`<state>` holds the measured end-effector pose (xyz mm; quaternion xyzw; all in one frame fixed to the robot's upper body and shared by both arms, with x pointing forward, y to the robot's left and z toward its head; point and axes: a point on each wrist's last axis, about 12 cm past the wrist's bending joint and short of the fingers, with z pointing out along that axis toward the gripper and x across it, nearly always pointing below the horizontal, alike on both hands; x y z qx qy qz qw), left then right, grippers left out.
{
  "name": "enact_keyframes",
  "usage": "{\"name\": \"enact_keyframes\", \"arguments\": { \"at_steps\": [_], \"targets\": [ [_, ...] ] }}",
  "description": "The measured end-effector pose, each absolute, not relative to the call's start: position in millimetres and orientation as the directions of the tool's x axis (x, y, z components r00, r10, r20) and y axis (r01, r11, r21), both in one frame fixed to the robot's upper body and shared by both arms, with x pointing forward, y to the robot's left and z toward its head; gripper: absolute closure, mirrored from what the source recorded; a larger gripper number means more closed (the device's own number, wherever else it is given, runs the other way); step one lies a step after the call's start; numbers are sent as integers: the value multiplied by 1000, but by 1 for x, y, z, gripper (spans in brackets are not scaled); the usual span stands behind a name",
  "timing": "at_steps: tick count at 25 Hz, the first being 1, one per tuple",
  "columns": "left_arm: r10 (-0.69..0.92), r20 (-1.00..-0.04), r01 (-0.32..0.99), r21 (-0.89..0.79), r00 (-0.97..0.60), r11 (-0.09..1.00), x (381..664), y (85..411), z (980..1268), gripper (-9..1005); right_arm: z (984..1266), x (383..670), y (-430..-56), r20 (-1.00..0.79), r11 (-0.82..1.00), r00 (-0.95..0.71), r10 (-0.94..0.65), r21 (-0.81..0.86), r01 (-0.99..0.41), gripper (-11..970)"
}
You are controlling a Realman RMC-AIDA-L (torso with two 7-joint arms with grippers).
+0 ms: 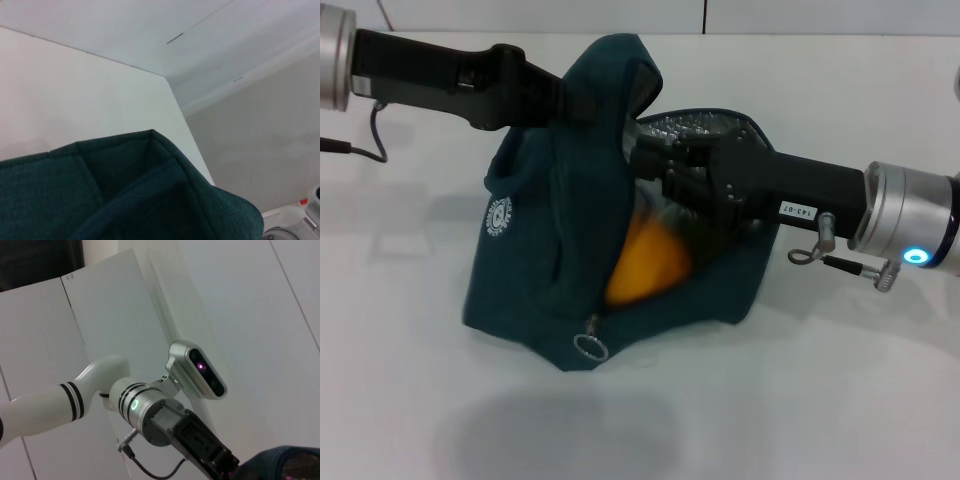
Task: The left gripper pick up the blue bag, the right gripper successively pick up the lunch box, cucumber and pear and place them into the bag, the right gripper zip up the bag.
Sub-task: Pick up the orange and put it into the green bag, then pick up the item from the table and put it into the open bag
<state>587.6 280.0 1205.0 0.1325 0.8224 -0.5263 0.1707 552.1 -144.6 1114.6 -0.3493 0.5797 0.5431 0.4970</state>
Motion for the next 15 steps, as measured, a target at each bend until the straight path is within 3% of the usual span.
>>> {"name": "enact_keyframes", "arguments": {
  "at_steps": [3,8,15],
  "targets": [
    [35,-419,396,-821,-907,411,587,281,1204,955,1114,551,-146,-956,167,-260,138,281,-945,835],
    [30,-416,390,-823,-909,413,585,283,1202,955,1116,546,-156,-943,159,-261,204,295,-942,739],
    [16,-405,374,-827,-914,420,581,291,1199,955,1111,526,-231,-857,284,-244,454,399,-872,578]
  ]
}}
